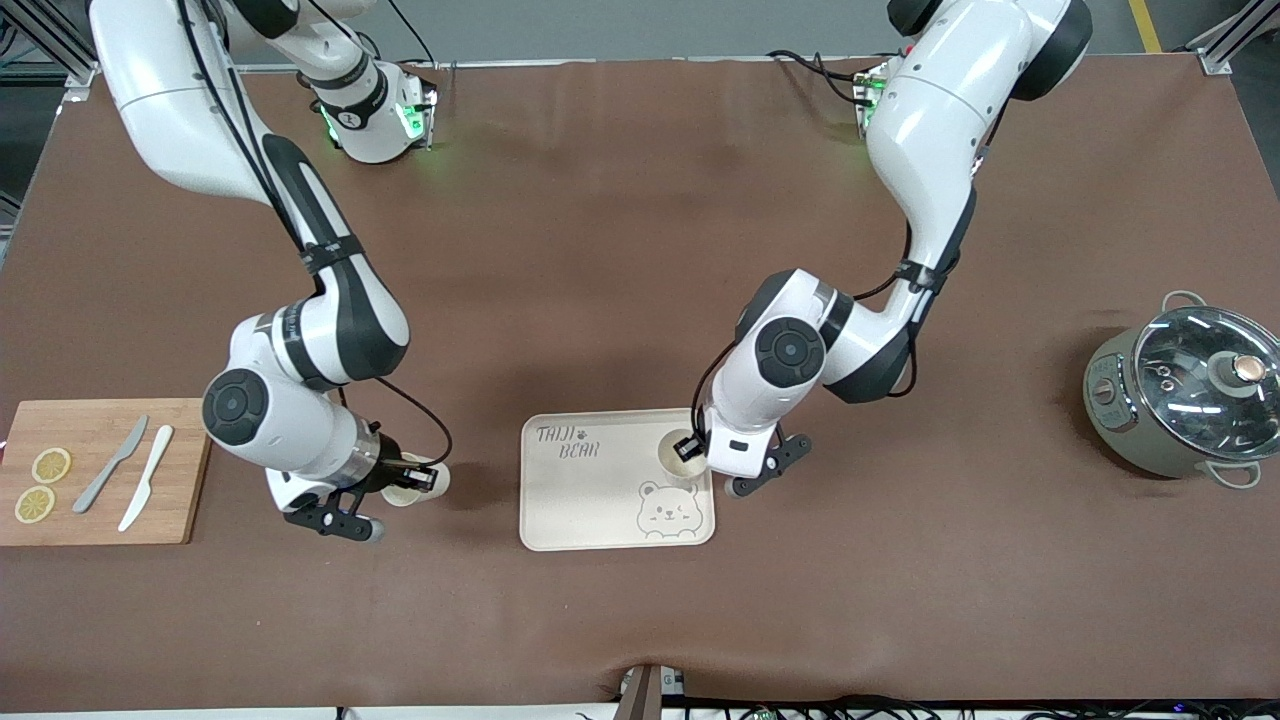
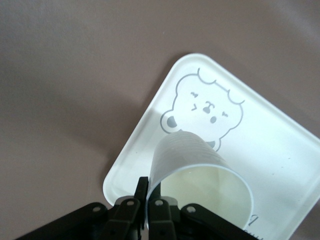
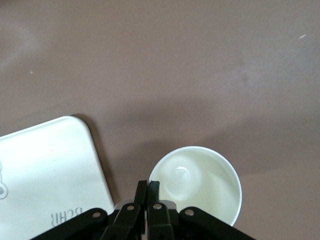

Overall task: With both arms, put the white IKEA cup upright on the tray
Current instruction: 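Lower both cups upright onto the tray with both grippers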

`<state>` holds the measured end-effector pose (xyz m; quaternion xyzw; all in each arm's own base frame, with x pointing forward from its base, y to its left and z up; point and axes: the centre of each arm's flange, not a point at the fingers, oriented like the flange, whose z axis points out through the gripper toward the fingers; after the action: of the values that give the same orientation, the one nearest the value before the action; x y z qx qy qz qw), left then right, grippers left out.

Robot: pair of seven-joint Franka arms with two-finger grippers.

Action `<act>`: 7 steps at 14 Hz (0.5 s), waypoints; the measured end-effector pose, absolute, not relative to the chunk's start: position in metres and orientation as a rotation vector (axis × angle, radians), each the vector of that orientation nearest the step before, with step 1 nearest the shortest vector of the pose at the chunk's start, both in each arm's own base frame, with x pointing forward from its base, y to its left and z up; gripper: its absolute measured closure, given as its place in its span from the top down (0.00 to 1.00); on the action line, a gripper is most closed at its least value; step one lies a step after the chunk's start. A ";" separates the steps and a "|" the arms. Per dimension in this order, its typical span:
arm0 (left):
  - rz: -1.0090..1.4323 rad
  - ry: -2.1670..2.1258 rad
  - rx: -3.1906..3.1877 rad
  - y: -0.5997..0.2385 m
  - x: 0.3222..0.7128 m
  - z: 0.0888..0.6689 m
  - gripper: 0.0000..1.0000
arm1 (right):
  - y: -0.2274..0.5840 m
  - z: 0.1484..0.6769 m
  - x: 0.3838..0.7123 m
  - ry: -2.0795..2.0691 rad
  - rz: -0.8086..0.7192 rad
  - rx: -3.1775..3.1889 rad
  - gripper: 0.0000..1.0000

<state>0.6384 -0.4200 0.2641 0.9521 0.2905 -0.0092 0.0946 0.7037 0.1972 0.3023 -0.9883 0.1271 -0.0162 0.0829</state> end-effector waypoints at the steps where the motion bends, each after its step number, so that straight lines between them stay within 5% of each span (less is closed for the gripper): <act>1: -0.034 0.865 2.833 -0.423 0.635 0.256 0.04 | 0.208 0.302 0.701 0.399 -0.043 -2.948 0.04; 7: -0.027 0.883 2.873 -0.430 0.628 0.234 0.04 | 0.265 0.303 0.682 0.469 -0.023 -2.934 0.04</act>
<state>0.6277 -0.4302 0.2344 0.9536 0.2931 -0.0090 0.0676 0.6818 0.2650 0.3035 -0.9839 0.1571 -0.0078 0.0848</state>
